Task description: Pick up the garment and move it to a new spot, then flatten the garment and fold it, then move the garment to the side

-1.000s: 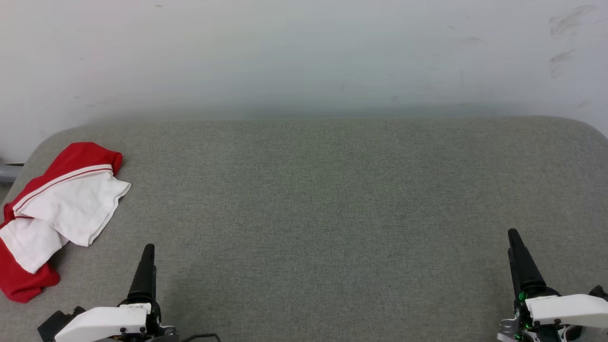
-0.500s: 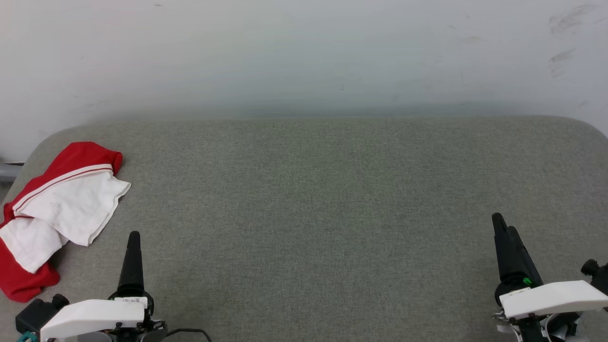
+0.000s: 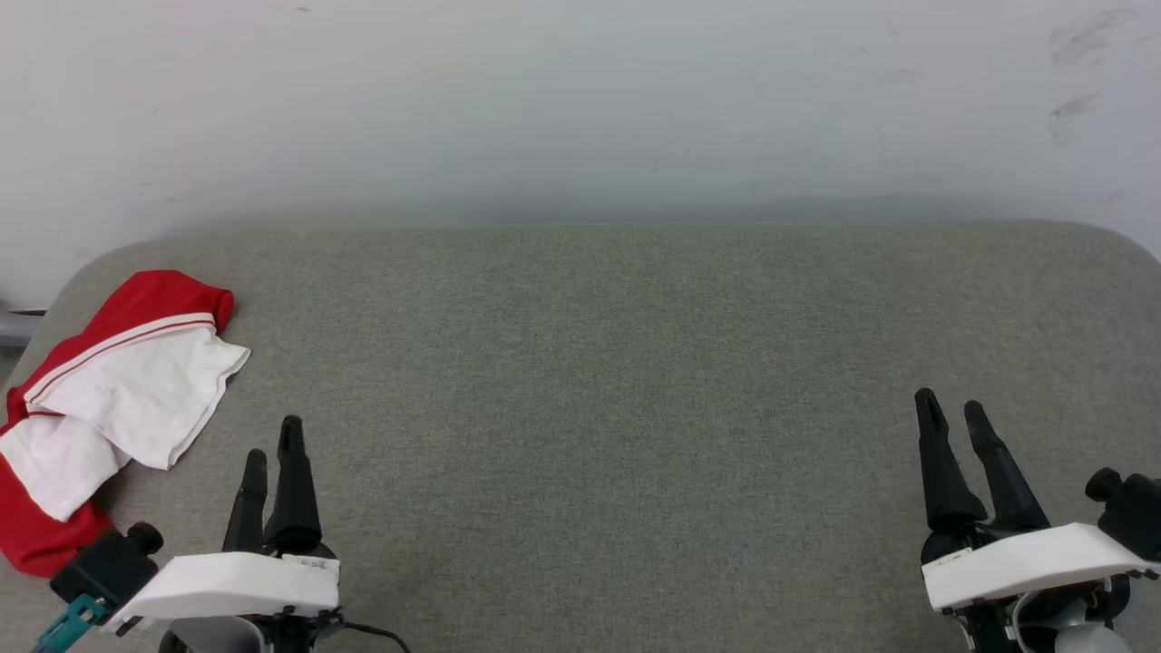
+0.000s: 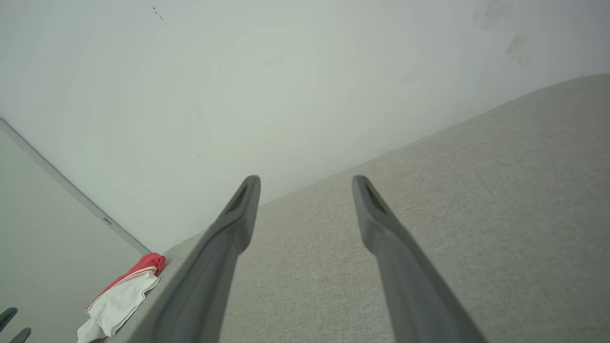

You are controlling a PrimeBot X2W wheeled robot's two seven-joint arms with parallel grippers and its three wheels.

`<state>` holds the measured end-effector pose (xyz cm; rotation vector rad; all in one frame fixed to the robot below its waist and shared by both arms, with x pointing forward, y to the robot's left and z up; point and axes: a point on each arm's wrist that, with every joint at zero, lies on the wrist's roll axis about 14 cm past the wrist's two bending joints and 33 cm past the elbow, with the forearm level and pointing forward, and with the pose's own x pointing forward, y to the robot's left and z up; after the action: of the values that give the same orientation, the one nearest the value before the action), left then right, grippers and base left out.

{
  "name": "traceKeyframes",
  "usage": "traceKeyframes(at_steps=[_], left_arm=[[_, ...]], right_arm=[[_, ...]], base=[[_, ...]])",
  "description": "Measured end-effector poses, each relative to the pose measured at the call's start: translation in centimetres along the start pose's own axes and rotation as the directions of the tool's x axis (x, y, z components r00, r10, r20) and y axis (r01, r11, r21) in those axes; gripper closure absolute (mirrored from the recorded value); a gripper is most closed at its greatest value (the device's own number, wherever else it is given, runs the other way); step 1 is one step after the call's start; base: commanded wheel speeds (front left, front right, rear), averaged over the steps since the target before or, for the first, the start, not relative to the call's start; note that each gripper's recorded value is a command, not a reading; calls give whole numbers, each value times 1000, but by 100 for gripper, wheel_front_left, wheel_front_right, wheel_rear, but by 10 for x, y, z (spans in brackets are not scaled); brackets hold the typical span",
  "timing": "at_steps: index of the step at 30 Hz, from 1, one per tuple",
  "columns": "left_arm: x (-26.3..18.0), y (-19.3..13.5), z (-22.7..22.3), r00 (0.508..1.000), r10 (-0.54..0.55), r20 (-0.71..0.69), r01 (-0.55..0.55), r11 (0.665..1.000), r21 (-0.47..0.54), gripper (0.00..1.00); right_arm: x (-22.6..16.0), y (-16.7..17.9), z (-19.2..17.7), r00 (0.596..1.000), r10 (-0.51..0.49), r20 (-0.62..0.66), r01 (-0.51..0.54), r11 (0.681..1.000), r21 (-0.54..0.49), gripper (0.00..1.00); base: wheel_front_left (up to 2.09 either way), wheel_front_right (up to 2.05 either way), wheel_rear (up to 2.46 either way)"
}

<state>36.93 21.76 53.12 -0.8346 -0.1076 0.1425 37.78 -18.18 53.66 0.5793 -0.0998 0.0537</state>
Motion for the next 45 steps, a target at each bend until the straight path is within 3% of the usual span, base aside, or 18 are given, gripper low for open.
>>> traceKeyframes(at_steps=[12,30,34,45], left_arm=[[-6,-39,-13,994,-113,-9,111,958,263,0],[-16,-65,-28,977,-214,-26,201,863,463,0],[-19,-61,-37,976,-210,-50,208,855,475,0],[-26,-68,-53,960,-261,-98,268,768,581,0]], right_arm=[[-3,12,0,999,50,5,-48,981,-187,0],[-5,24,-1,994,106,6,-95,910,-403,0],[-6,25,-1,993,115,5,-101,891,-442,0],[-11,27,-2,991,133,-4,-114,832,-543,0]], base=[[0,0,0],[0,0,0],[0,0,0],[0,0,0]])
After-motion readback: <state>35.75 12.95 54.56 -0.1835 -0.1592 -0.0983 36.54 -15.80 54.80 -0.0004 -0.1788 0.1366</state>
